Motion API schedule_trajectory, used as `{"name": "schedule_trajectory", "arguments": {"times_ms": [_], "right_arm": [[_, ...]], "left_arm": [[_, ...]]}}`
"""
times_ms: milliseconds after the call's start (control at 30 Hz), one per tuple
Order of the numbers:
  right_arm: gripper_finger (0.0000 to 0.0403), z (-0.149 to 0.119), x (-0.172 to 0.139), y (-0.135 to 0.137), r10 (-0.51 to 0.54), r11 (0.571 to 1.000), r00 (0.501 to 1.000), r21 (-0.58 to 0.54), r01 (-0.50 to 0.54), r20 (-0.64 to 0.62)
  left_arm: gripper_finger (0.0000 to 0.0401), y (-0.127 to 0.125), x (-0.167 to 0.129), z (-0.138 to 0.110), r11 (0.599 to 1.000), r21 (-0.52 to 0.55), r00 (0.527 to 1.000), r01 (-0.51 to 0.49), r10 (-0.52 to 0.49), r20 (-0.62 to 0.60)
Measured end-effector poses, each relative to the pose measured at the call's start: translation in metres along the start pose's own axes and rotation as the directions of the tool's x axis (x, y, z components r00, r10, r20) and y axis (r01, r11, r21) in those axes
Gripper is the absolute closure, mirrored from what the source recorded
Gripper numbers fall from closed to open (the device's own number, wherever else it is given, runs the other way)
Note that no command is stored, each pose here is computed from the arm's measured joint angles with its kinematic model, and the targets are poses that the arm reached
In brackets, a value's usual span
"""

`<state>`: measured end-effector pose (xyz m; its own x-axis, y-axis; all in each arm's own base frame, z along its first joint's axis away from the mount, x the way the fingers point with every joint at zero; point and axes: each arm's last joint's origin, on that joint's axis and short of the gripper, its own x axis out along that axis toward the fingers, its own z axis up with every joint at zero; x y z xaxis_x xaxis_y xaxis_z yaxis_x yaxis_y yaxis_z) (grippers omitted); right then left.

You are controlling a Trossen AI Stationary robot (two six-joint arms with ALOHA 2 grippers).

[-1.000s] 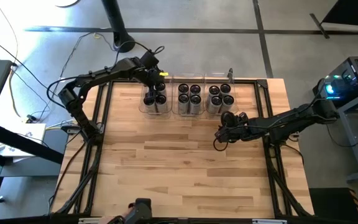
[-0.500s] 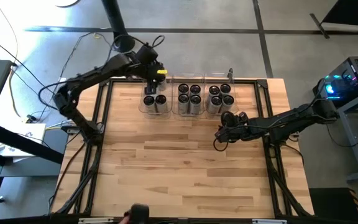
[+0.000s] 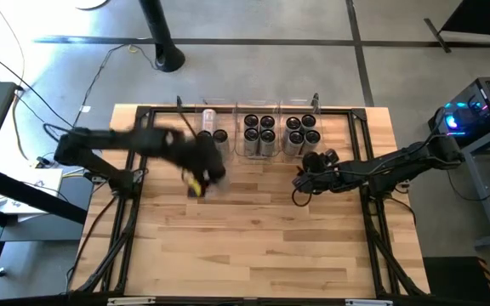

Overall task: Sort soda cans
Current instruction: Remove the white-yellow soda can from the top left transparent bin

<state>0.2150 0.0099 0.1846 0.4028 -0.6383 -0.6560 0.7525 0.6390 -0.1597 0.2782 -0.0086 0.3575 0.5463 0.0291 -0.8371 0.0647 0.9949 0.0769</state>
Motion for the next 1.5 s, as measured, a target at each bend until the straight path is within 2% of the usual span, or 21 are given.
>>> {"name": "schedule_trajectory", "arguments": {"times_ms": [100,200,400,533,767,967,1067,1167,1300,1367,1400,1500], "right_arm": [[0.0155,0.001,-0.002,0.003,0.021,1.000,1.000,-0.022,-0.021,0.018],[0.0155,0.000,-0.005,0.007,0.040,0.999,0.999,-0.034,-0.039,0.036],[0.0155,-0.002,-0.012,0.014,0.073,0.997,0.994,-0.038,-0.070,0.078],[0.0155,-0.002,-0.014,0.017,0.089,0.996,0.991,-0.030,-0.087,0.096],[0.0155,-0.002,-0.015,0.018,0.097,0.995,0.990,-0.030,-0.094,0.099],[0.0155,-0.002,-0.015,0.018,0.096,0.995,0.990,-0.033,-0.094,0.101],[0.0155,0.000,-0.016,0.019,0.089,0.996,0.987,-0.021,-0.087,0.131],[0.0155,0.004,-0.015,0.019,0.062,0.998,0.982,-0.008,-0.061,0.178],[0.0155,0.015,-0.007,0.015,0.040,0.999,0.978,0.014,-0.044,0.206],[0.0155,0.022,-0.001,0.011,0.032,0.999,0.978,0.016,-0.036,0.204],[0.0155,0.024,0.002,0.009,0.026,0.999,0.979,0.015,-0.030,0.203],[0.0155,0.032,0.010,0.001,-0.008,1.000,0.980,0.006,0.007,0.201]], "left_arm": [[0.0161,-0.029,0.044,-0.010,1.000,-0.020,1.000,-0.010,0.010,0.012],[0.0161,-0.042,0.076,-0.021,0.997,-0.054,0.998,-0.050,0.051,0.021],[0.0161,-0.047,0.105,-0.027,0.995,-0.078,0.998,-0.058,0.056,-0.024],[0.0156,-0.048,0.112,-0.026,0.996,-0.073,0.998,-0.049,0.047,-0.035],[0.0070,-0.048,0.111,-0.030,0.997,-0.078,0.997,-0.019,0.014,-0.076],[0.0061,-0.044,0.065,-0.012,0.992,-0.122,0.998,0.023,-0.030,-0.053],[0.0061,-0.038,0.030,0.000,0.993,-0.118,1.000,-0.019,0.019,0.002],[0.0061,-0.019,0.003,0.005,0.975,-0.140,0.981,-0.174,0.185,0.066],[0.0061,0.039,-0.005,-0.002,0.917,-0.252,0.947,-0.310,0.323,0.008],[0.0061,0.081,-0.006,-0.011,0.857,-0.356,0.923,-0.372,0.381,-0.049],[0.0061,0.104,-0.005,-0.018,0.815,-0.412,0.908,-0.408,0.411,-0.085],[0.0061,0.168,0.003,-0.046,0.662,-0.555,0.857,-0.503,0.464,-0.224]]}}
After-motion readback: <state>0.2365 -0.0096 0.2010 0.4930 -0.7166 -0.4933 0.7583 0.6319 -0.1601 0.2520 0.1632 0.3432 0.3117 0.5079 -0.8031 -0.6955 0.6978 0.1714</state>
